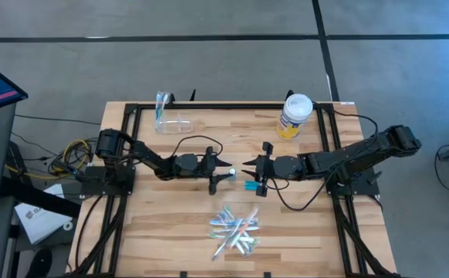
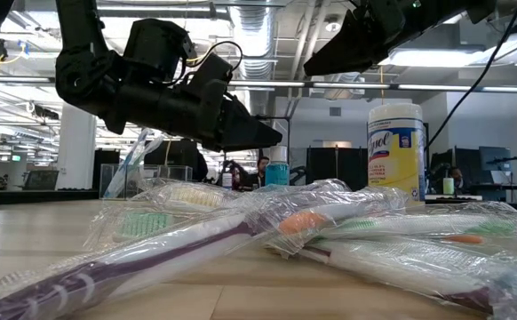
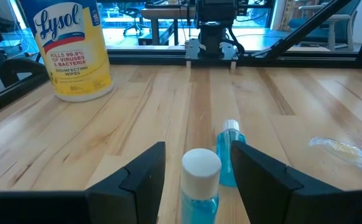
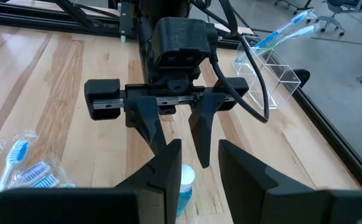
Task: Pick & Place toothbrushing station
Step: Put the blue mouthwash into the transparent organizer
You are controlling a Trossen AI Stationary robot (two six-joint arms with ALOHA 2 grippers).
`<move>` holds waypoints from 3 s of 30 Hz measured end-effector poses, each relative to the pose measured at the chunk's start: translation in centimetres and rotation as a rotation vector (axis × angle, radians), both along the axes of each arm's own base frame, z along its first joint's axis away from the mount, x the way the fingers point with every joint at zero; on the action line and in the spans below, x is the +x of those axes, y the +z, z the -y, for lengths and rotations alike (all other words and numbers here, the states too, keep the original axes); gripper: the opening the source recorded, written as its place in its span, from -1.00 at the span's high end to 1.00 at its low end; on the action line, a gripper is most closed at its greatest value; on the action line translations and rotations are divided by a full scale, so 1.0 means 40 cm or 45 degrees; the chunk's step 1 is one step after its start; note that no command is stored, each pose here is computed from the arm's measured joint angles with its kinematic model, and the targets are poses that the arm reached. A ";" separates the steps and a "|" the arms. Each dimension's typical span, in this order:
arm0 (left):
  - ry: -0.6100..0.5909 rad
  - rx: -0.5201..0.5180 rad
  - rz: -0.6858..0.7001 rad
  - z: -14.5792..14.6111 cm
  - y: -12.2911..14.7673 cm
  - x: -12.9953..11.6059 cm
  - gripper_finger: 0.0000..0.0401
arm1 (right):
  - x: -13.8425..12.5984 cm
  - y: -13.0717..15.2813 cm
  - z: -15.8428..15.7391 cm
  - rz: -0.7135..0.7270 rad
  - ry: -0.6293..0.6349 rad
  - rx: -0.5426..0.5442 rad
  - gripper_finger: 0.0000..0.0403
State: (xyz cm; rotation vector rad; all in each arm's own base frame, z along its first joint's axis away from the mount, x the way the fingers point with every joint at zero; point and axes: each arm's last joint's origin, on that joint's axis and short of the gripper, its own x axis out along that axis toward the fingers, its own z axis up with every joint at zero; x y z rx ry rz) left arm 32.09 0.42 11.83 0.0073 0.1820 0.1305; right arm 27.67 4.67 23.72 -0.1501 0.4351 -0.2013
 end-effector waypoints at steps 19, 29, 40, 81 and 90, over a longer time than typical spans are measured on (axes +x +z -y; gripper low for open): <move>-0.001 -0.001 0.023 0.001 0.007 0.006 0.12 | 0.000 0.000 0.000 0.000 0.000 0.000 0.52; 0.000 0.000 0.049 0.000 0.019 0.019 0.12 | 0.000 0.000 0.000 0.000 0.001 -0.002 0.52; -0.012 -0.024 -0.036 0.006 -0.047 0.049 0.12 | 0.001 0.001 0.000 0.006 0.004 -0.008 0.52; -0.012 -0.025 -0.033 0.005 -0.035 0.053 0.54 | 0.000 0.000 0.000 -0.005 0.008 -0.018 0.52; 0.001 -0.026 -0.037 -0.002 -0.035 0.053 0.52 | 0.000 0.000 0.000 -0.005 0.008 -0.018 0.52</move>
